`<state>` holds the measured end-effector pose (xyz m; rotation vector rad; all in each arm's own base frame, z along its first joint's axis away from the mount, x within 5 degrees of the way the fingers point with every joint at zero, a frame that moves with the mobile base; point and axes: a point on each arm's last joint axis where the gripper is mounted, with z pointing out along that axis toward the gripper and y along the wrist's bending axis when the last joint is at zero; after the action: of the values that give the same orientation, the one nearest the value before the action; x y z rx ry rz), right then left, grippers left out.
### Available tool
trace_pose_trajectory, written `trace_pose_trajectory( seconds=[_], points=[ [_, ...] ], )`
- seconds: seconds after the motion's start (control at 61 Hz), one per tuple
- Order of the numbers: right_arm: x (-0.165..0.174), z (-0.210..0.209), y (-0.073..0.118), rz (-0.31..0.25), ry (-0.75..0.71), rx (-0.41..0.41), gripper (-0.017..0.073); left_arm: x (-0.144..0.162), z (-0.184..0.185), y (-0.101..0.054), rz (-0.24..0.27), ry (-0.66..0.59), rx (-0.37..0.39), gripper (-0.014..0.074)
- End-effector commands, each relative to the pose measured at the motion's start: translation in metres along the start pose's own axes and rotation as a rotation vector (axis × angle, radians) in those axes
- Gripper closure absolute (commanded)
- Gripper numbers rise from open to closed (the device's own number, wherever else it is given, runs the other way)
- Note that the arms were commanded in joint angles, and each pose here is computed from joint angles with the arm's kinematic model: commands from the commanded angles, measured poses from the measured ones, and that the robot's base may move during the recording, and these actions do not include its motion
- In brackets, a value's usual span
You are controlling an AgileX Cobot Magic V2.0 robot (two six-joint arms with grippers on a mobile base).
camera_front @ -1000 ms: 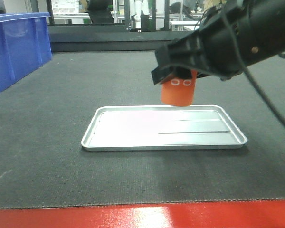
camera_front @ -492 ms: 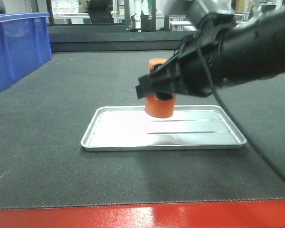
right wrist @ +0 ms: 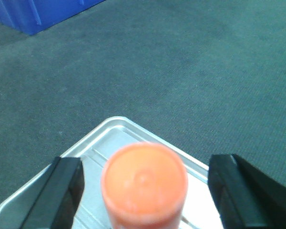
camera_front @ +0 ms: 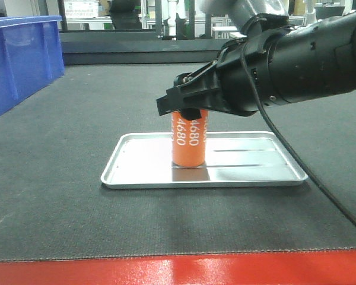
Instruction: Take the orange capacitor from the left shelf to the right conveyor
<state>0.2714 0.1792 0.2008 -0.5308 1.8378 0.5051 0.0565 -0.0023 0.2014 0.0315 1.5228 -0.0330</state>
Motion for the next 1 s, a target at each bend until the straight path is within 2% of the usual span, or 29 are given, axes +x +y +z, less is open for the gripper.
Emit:
trace_pose_trajectory(
  seconds=[0.0, 0.328, 0.393, 0.426, 0.475, 0.574, 0.607, 0.689, 0.836, 0.984],
  points=[
    [-0.028, -0.005, 0.002, -0.014, -0.160, -0.020, -0.0068, -0.010, -0.001, 0.000, -0.006, -0.098, 0.004, 0.0699],
    [-0.059, -0.023, 0.007, -0.022, -0.365, -0.053, -0.0064, -0.010, -0.001, 0.000, -0.006, -0.098, 0.004, 0.0699],
    [-0.069, -0.033, 0.009, -0.026, -0.398, -0.054, -0.0024, -0.010, -0.001, 0.000, -0.006, -0.098, 0.004, 0.0699],
    [-0.074, -0.039, 0.009, -0.028, -0.418, -0.054, 0.0026, -0.010, -0.001, 0.000, -0.006, -0.098, 0.004, 0.0699],
    [-0.084, -0.049, 0.011, -0.033, -0.446, -0.054, 0.0151, -0.010, -0.001, 0.000, -0.006, -0.098, 0.004, 0.0699],
    [-0.100, -0.071, 0.013, -0.041, -0.502, -0.053, 0.0468, -0.010, -0.001, 0.000, -0.006, -0.098, 0.004, 0.0699],
    [-0.106, -0.079, 0.014, -0.043, -0.527, -0.054, 0.0527, -0.010, -0.001, 0.000, -0.006, -0.098, 0.004, 0.0699],
    [-0.120, -0.098, 0.017, -0.050, -0.600, -0.060, 0.0458, -0.010, -0.001, 0.000, -0.006, -0.098, 0.004, 0.0699],
    [-0.133, -0.120, 0.020, -0.057, -0.680, -0.067, 0.0458, -0.010, -0.001, 0.000, -0.006, -0.098, 0.004, 0.0699],
    [-0.132, -0.119, 0.020, -0.057, -0.668, -0.064, 0.0458, -0.010, -0.001, 0.000, -0.006, -0.098, 0.004, 0.0699]
  ],
)
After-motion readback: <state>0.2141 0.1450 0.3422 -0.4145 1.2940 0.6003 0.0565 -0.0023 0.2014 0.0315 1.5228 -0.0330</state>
